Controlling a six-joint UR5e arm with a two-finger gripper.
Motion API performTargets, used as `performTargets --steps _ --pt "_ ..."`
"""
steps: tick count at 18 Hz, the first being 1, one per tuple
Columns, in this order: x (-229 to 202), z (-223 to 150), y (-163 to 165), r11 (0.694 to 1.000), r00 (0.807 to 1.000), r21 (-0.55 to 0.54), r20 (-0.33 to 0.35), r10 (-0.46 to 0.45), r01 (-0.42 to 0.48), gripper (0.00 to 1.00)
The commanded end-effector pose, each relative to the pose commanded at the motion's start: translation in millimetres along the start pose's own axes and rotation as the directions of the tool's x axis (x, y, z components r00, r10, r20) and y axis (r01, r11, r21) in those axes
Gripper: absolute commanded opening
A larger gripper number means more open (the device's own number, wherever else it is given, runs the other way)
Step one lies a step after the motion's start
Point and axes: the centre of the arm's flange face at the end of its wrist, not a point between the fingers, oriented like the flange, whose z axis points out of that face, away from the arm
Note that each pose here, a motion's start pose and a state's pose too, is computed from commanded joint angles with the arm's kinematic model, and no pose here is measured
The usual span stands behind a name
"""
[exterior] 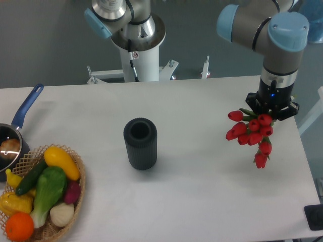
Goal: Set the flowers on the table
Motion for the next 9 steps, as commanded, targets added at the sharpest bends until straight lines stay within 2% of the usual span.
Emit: performTargets --steps 5,9 --pt "3 18 -9 0.999 1.000 -0.045 -0.010 0.015 -0.015 0.00" --pt "5 40 -18 0.998 0.999 -0.058 -0.035 -0.033 0.031 0.00"
